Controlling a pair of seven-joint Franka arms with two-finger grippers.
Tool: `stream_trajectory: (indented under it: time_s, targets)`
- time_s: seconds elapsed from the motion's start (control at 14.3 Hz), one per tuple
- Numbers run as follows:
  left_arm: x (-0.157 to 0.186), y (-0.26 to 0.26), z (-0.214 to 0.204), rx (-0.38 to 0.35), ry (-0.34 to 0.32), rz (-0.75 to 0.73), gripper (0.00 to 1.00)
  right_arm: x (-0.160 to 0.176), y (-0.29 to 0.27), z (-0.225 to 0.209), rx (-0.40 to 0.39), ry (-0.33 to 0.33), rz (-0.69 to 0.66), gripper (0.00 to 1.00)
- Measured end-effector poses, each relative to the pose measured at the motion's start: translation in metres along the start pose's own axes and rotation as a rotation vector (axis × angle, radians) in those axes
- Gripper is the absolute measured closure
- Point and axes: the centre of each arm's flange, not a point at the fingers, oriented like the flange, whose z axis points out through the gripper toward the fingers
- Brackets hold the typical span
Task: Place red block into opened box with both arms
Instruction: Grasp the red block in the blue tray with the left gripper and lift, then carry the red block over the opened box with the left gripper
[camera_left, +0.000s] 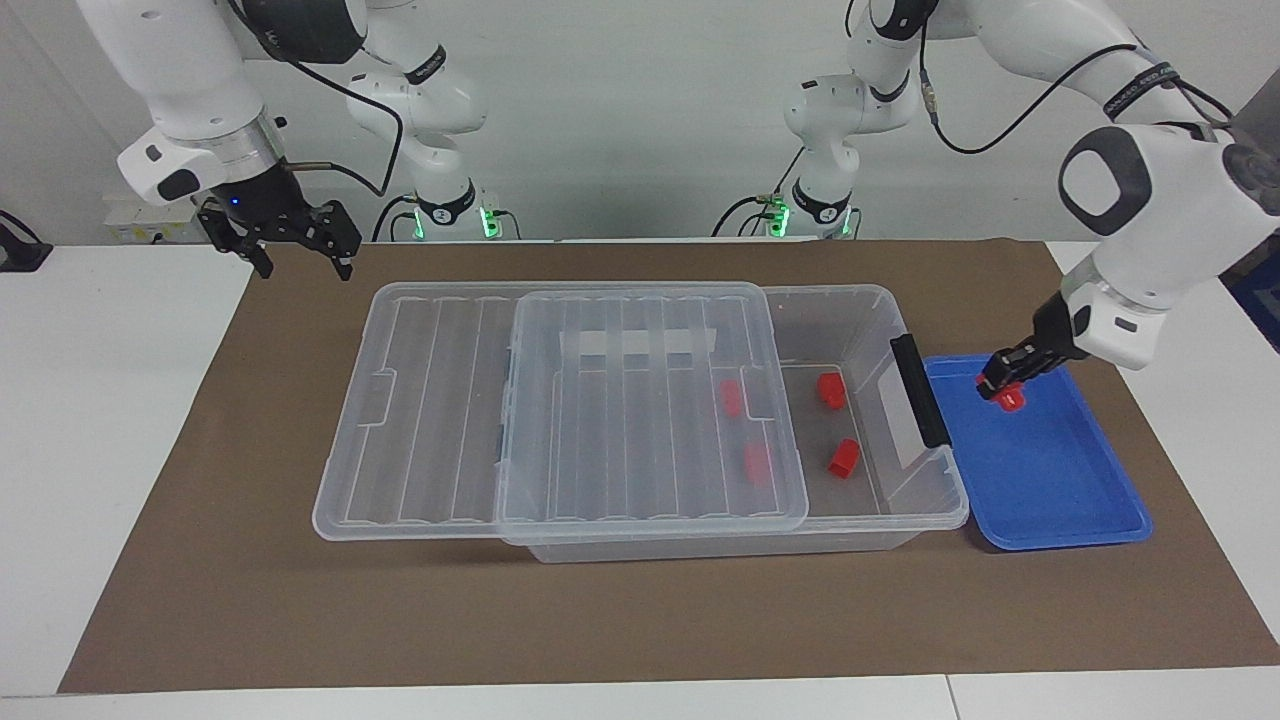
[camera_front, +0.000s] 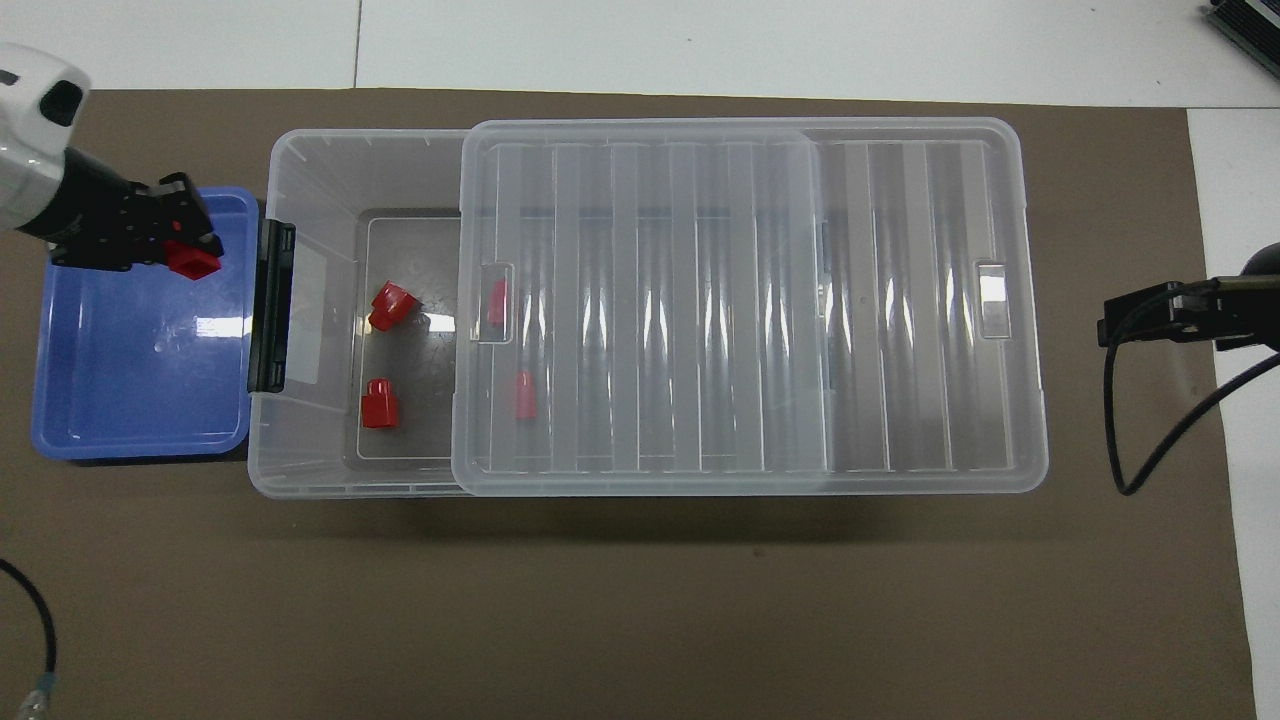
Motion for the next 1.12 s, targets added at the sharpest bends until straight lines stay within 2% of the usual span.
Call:
stream_trajectory:
  time_s: [0.14, 0.28, 0.49, 0.7, 0.84, 1.12]
  targets:
    - [-0.029, 0.064, 0.008, -0.004, 0.033, -0.092, 0.66, 0.000, 0.000, 0.000, 0.000, 0.000, 0.000, 0.00]
    - [-0.055, 0.109, 0.015, 0.019, 0.071, -0.094, 0.66, 0.000, 0.000, 0.000, 0.000, 0.000, 0.000, 0.00]
    - [-0.083, 0.137, 0.040, 0.078, 0.107, -0.032, 0.66, 0.000, 0.000, 0.000, 0.000, 0.000, 0.000, 0.00]
    - [-0.094, 0.113, 0.089, 0.054, 0.160, -0.022, 0.66, 0.000, 0.000, 0.000, 0.000, 0.000, 0.000, 0.00]
    - [-0.100, 0.084, 0.112, 0.058, 0.163, -0.017, 0.66, 0.000, 0.000, 0.000, 0.000, 0.000, 0.000, 0.00]
    - [-0.111, 0.065, 0.117, 0.062, 0.162, -0.003, 0.66, 0.000, 0.000, 0.000, 0.000, 0.000, 0.000, 0.00]
